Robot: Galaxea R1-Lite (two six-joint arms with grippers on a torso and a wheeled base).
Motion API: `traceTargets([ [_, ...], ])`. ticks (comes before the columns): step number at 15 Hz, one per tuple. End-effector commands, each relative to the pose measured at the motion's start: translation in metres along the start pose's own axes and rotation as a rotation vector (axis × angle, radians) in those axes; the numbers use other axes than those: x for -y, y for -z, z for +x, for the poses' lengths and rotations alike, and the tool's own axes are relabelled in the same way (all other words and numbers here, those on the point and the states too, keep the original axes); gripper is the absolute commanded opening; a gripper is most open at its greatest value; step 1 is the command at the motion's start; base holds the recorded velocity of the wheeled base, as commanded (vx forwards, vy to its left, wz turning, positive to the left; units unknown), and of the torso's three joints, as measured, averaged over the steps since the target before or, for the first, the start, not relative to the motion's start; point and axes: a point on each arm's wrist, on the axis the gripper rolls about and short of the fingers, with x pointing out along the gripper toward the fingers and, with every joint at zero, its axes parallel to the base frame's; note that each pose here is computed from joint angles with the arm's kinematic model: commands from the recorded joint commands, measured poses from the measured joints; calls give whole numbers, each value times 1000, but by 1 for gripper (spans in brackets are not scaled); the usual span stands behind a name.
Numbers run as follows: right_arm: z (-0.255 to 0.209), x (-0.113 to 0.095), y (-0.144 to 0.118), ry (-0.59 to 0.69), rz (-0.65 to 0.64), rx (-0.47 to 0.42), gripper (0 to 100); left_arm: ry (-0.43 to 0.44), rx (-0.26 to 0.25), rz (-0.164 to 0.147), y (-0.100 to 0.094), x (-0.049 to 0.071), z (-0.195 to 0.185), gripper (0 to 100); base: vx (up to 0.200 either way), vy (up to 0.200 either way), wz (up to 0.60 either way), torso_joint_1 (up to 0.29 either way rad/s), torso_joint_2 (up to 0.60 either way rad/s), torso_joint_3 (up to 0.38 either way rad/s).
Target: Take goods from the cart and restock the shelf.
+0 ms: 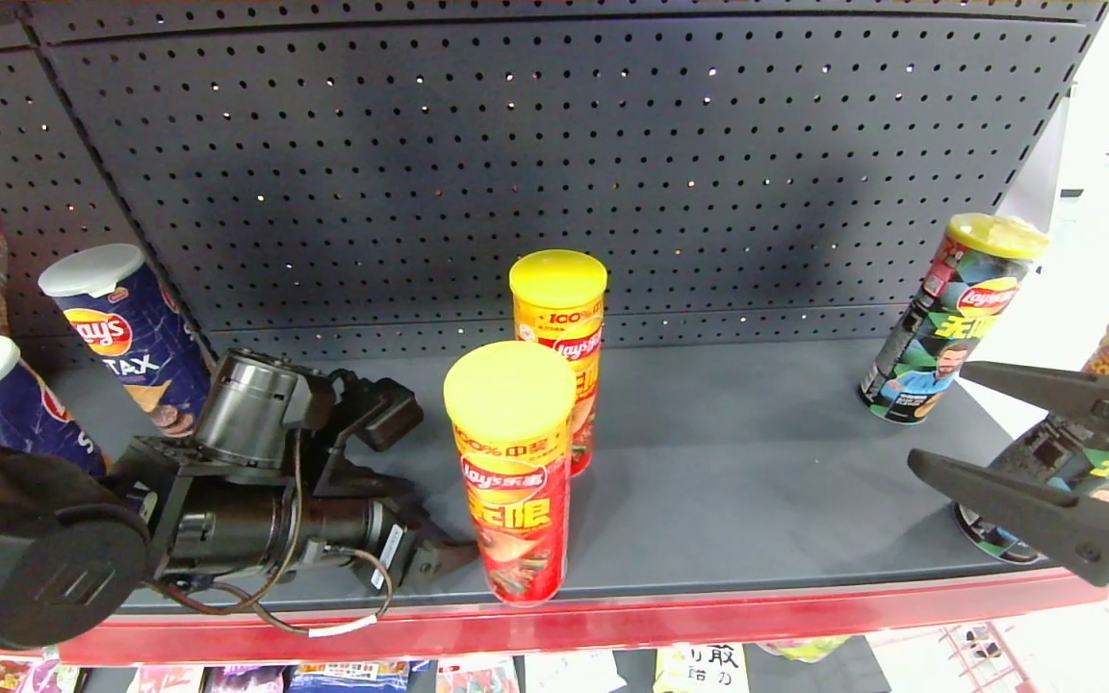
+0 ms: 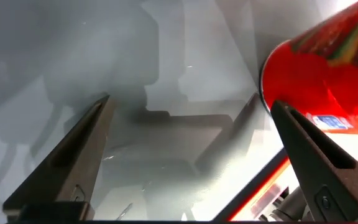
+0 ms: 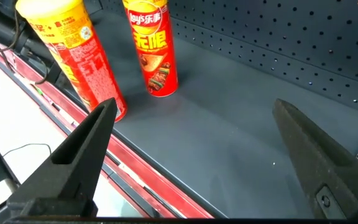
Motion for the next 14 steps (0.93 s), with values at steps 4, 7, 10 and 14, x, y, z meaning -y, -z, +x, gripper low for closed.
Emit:
traceTargets([
  [4,2,0,1,-1,1,-6,100,13,-5,7,0,3,3,100,0,0,0,0,0,0],
  [7,2,0,1,-2,1,-8,100,19,-6,10,-4,4,9,100,0,0,0,0,0,0],
  [10,2,0,2,-2,2,-9,100,30,-9,20,-8,6,15,100,0,0,0,0,0,0],
  [14,2,0,1,0,3,-8,100,32,-10,21,-9,6,18,100,0,0,0,0,0,0],
])
